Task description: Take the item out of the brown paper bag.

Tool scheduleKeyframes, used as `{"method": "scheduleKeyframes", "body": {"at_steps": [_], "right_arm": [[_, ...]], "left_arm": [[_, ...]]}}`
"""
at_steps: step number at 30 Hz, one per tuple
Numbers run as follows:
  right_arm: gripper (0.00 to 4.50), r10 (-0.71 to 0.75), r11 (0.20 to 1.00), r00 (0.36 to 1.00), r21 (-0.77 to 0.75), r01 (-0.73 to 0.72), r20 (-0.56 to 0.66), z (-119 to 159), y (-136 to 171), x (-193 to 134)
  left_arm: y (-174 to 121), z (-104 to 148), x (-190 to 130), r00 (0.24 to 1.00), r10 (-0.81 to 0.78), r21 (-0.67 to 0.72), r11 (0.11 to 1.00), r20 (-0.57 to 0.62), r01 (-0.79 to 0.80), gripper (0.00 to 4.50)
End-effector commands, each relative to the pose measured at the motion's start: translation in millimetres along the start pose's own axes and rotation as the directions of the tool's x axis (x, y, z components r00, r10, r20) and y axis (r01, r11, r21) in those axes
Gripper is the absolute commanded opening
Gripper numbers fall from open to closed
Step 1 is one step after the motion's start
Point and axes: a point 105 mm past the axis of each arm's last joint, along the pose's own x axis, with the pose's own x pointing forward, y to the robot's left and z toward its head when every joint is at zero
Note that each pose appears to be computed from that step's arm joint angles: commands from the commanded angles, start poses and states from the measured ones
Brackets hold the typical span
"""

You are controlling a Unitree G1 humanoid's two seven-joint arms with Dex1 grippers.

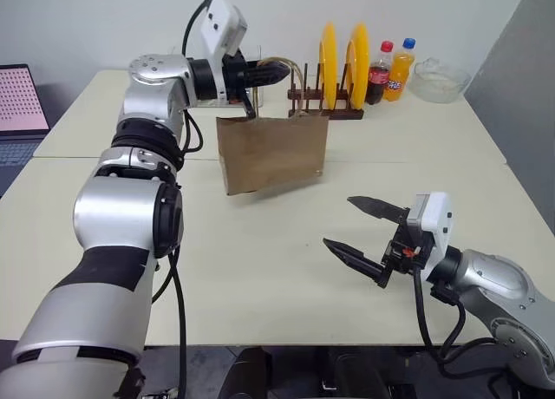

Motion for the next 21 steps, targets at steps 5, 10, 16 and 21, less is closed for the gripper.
{"method": "scheduleKeyframes", "body": {"at_steps": [5,10,16,21], "right_arm": [[4.50,-0.187,0.979,0.982,-0.082,0.188,0.015,12,-8,-12],[4.50,-0.259,0.959,0.965,-0.108,0.261,0.033,16,-11,-17],[4.50,-0.310,0.941,0.946,-0.114,0.320,0.093,26,-12,-21],[4.50,-0.329,0.934,0.939,-0.115,0.339,0.098,27,-12,-21]], "left_arm": [[-11,32,20,0.994,-0.076,0.085,0.994,0.080,0.069,0.03],[-21,28,29,0.988,-0.133,0.091,0.988,0.078,0.126,0.03],[-27,21,33,0.985,-0.163,0.100,0.982,0.051,0.157,0.03],[-30,13,33,0.984,-0.175,0.113,0.979,0.019,0.172,0.03]]}}
